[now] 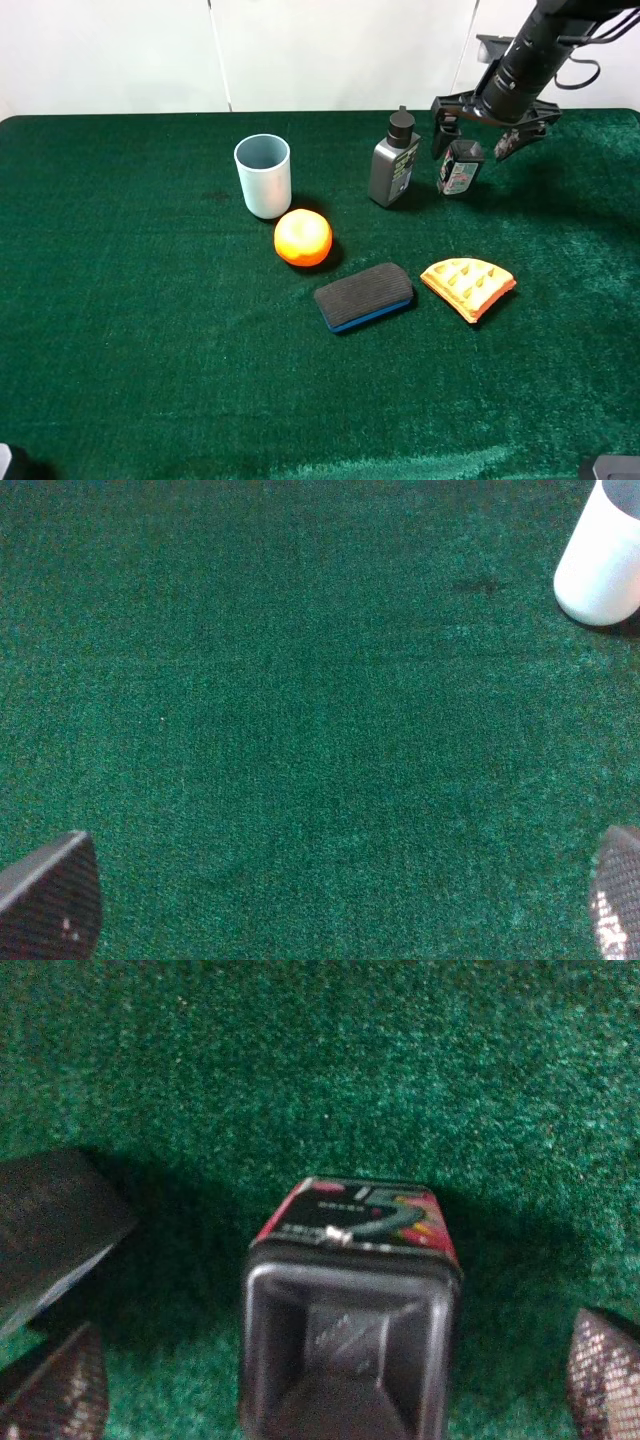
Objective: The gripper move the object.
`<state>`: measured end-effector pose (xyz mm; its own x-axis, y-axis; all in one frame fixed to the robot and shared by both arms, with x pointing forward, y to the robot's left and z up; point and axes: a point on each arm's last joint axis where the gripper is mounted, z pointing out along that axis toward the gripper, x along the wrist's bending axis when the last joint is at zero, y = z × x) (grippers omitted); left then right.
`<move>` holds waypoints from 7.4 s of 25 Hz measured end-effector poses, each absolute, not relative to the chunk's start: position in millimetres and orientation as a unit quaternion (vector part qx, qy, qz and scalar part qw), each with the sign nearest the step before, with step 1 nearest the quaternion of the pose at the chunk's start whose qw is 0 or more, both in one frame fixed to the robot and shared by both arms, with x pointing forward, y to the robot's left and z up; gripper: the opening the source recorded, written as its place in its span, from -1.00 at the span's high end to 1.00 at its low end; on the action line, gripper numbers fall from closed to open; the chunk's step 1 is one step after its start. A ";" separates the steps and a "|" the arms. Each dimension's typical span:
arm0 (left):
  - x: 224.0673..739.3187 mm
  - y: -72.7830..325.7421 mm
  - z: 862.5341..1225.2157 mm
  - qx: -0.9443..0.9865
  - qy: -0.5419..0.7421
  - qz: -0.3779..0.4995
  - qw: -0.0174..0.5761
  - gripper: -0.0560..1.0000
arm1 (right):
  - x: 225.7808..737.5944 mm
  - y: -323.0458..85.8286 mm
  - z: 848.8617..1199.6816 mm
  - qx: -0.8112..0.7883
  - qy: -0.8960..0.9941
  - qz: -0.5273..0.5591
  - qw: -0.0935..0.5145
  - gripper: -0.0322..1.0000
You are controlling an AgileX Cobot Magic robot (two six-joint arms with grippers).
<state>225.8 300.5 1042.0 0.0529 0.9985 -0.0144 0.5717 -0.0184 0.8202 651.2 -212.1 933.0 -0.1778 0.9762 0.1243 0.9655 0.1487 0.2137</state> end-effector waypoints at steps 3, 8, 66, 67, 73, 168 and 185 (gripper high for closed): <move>225.8 300.5 1042.0 0.641 0.612 0.314 0.340 -0.98 | 652.6 -211.7 923.3 0.643 0.757 0.118 0.016 -0.41; 225.8 300.5 1042.0 0.641 0.612 0.314 0.340 -0.98 | 655.6 -211.1 909.8 0.646 0.755 0.115 0.014 -0.41; 225.8 300.5 1042.0 0.641 0.612 0.314 0.340 -0.98 | 668.3 -210.2 934.1 0.642 0.761 0.090 0.004 0.28; 225.8 300.5 1042.0 0.641 0.612 0.314 0.340 -0.98 | 668.9 -210.9 937.5 0.642 0.762 0.085 0.006 0.28; 225.8 300.5 1042.0 0.641 0.612 0.314 0.340 -0.98 | 671.5 -212.6 956.8 0.641 0.765 0.063 0.002 0.28; 225.8 300.5 1042.0 0.641 0.612 0.314 0.340 -0.98 | 476.9 87.7 945.0 0.387 0.916 0.094 -0.040 0.28; 225.8 300.5 1042.0 0.641 0.612 0.314 0.340 -0.98 | 489.6 94.0 894.1 0.370 0.925 0.086 0.001 0.28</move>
